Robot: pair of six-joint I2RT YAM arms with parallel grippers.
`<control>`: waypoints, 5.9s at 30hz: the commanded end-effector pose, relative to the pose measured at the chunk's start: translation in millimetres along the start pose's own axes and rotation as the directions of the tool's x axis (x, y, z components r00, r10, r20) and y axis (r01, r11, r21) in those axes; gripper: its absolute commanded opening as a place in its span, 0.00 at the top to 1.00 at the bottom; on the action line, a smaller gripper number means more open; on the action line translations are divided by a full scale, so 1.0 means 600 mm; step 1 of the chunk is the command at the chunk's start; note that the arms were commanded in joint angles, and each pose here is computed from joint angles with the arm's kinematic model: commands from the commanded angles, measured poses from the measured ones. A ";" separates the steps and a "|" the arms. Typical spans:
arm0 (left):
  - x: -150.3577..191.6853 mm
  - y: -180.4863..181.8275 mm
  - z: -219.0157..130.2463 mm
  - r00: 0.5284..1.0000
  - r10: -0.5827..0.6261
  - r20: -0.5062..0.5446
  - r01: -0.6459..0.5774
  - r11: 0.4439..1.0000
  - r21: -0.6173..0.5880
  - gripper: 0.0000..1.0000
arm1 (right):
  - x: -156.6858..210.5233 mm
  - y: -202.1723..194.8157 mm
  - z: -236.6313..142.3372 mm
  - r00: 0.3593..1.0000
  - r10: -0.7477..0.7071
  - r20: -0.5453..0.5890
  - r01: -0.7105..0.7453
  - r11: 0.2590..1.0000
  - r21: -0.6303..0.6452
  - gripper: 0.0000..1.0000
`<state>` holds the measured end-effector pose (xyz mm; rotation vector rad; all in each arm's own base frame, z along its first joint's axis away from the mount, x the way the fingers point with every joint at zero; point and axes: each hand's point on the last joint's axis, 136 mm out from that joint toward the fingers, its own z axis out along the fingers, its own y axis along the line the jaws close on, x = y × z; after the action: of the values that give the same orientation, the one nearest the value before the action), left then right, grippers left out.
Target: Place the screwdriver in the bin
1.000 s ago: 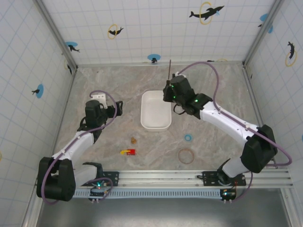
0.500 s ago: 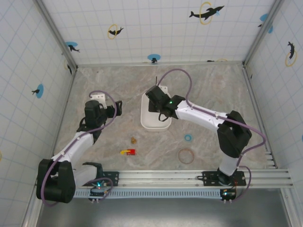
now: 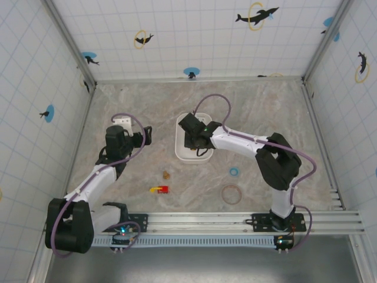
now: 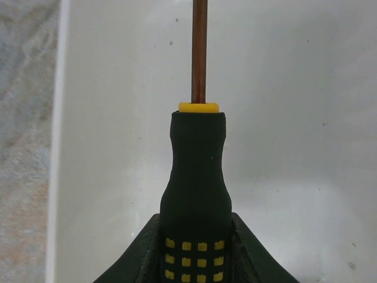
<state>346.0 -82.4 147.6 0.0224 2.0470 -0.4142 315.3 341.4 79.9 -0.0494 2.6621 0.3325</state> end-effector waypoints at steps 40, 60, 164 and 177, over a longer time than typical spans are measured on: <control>-0.002 -0.011 0.003 1.000 0.014 -0.016 -0.014 1.000 0.026 0.02 | 0.038 -0.026 0.066 0.993 0.019 -0.117 -0.013 0.999 0.049 0.56; -0.087 -0.020 -0.016 0.987 0.128 0.098 -0.128 0.992 -0.011 0.02 | -0.088 -0.059 -0.165 0.951 -0.292 0.104 0.295 0.955 -0.011 0.33; -0.013 0.150 0.024 0.912 0.306 0.273 -0.211 0.921 -0.327 0.02 | -0.141 -0.594 -0.159 0.626 -0.135 0.768 -0.189 0.929 0.318 0.01; -0.012 0.150 0.025 0.913 0.306 0.270 -0.211 0.921 -0.328 0.02 | -0.141 -0.593 -0.158 0.627 -0.136 0.768 -0.187 0.930 0.317 0.01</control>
<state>372.9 -0.5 110.6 0.0388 1.7744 0.0597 378.2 -27.2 107.6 0.2067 1.8358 -0.1454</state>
